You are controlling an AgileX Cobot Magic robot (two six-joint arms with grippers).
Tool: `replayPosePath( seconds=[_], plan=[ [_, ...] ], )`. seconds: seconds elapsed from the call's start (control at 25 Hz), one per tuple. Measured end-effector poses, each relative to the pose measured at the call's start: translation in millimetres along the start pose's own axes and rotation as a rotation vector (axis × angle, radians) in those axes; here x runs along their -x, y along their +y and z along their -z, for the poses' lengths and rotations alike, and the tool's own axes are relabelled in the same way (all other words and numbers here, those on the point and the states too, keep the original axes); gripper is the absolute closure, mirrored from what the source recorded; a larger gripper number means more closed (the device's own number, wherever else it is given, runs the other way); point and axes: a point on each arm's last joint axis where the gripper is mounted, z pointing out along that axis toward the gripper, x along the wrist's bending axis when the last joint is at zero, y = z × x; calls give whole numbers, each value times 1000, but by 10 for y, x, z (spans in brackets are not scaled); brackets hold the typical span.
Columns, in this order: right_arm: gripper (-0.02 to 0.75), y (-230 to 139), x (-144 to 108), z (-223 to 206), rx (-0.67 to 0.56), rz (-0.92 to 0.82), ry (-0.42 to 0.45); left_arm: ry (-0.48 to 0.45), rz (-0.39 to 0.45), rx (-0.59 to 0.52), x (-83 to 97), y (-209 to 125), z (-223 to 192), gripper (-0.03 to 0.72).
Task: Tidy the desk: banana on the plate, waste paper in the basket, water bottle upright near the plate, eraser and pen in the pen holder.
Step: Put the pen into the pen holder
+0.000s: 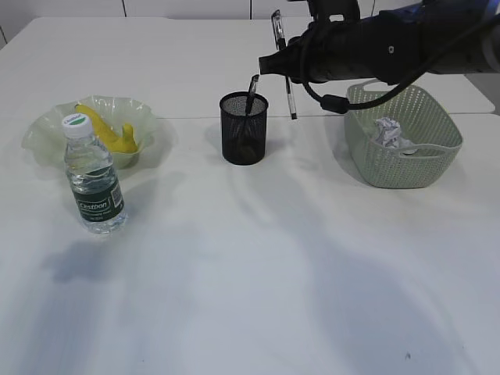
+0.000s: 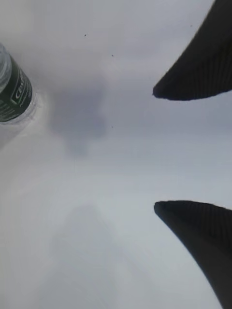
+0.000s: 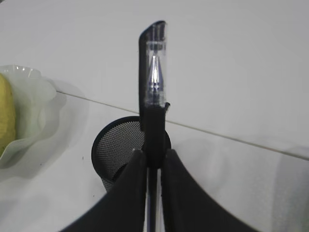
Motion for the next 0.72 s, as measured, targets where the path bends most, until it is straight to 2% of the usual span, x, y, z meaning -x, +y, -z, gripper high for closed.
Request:
replayPosePath(
  seconds=[0.28,0.72],
  plan=[
    [697,28,-8,-258,93,-6,9,0,0,0,0,0,0,236],
    [697,140,-13,-644,170,-55,17,21,-21,7,-19,6,1,241]
  ],
)
